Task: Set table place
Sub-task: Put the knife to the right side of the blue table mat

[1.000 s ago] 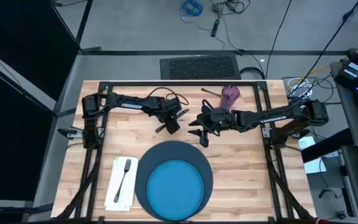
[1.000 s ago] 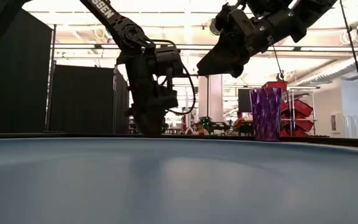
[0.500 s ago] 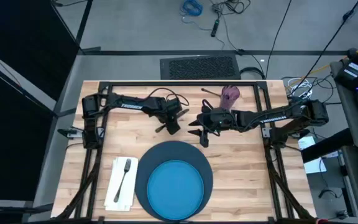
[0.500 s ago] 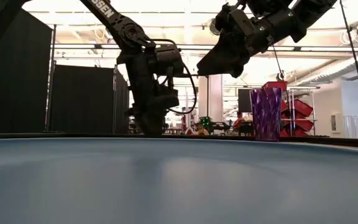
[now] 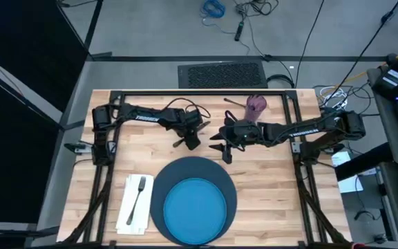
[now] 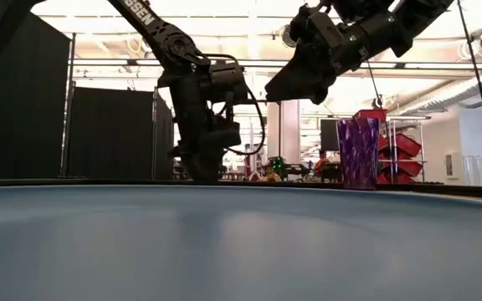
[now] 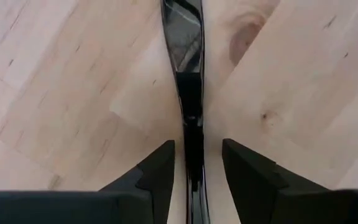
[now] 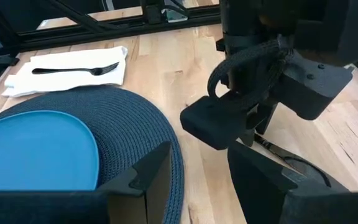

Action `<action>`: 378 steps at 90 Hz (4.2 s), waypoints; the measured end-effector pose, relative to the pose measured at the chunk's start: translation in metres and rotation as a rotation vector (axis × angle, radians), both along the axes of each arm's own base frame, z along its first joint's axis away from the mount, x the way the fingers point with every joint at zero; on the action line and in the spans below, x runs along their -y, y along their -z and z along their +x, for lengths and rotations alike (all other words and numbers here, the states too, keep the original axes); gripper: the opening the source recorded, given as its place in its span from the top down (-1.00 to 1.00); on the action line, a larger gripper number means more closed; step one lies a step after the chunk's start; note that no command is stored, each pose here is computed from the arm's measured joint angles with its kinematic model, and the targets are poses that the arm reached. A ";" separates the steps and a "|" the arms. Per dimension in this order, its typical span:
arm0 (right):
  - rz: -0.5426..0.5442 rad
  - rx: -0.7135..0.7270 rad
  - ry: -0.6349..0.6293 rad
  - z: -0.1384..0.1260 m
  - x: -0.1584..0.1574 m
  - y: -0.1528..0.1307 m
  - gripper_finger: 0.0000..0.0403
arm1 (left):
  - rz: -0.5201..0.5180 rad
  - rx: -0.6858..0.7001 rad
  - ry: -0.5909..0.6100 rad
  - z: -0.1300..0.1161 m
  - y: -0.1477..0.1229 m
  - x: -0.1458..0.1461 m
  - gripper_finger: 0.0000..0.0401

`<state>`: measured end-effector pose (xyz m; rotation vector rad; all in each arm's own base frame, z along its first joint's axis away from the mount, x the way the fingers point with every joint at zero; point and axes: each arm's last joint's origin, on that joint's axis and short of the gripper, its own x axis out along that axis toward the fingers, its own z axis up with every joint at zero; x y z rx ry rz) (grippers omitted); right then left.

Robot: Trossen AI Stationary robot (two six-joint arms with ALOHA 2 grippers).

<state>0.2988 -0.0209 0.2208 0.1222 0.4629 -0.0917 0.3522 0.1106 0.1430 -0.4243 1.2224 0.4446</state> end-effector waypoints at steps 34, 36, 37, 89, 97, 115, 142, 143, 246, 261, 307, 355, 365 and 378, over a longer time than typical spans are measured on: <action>-0.060 -0.009 0.062 -0.001 0.002 -0.001 0.28 | 0.017 -0.006 0.006 0.000 0.000 -0.002 0.40; -0.071 -0.009 0.083 -0.002 0.003 -0.002 0.28 | 0.018 -0.006 0.009 0.000 0.000 -0.002 0.40; -0.076 -0.009 0.094 -0.002 0.003 -0.002 0.28 | 0.020 -0.007 0.011 0.000 0.000 -0.002 0.40; -0.131 0.017 0.234 -0.039 0.005 -0.040 0.28 | 0.027 -0.011 0.012 -0.001 0.001 -0.002 0.57; -0.126 0.027 0.236 -0.040 0.005 -0.043 0.28 | 0.031 -0.012 0.018 -0.001 0.001 -0.002 0.73; -0.115 0.030 0.243 -0.041 0.005 -0.043 0.28 | 0.032 -0.012 0.019 -0.001 0.001 -0.003 0.97; -0.116 0.007 0.241 -0.042 0.005 -0.041 0.28 | 0.050 0.016 0.041 0.006 -0.008 -0.005 1.00; -0.116 0.006 0.241 -0.042 0.005 -0.041 0.28 | 0.051 0.020 0.041 0.007 -0.009 -0.005 1.00; -0.092 -0.062 0.285 -0.046 0.014 -0.035 0.28 | 0.022 0.118 0.120 0.034 -0.026 0.003 0.80; -0.086 -0.062 0.288 -0.046 0.014 -0.035 0.28 | 0.072 0.095 0.110 0.036 -0.023 0.008 0.61; -0.087 -0.069 0.287 -0.046 0.014 -0.034 0.28 | 0.065 -0.145 0.076 0.020 -0.016 0.032 0.58; -0.067 -0.064 0.298 -0.046 0.014 -0.034 0.28 | 0.070 -0.130 0.081 0.022 -0.016 0.034 0.58; -0.064 -0.063 0.300 -0.046 0.014 -0.034 0.28 | 0.076 -0.102 0.081 0.024 -0.017 0.033 0.58; -0.064 -0.063 0.300 -0.046 0.014 -0.034 0.28 | 0.076 -0.086 0.072 0.025 -0.017 0.030 0.58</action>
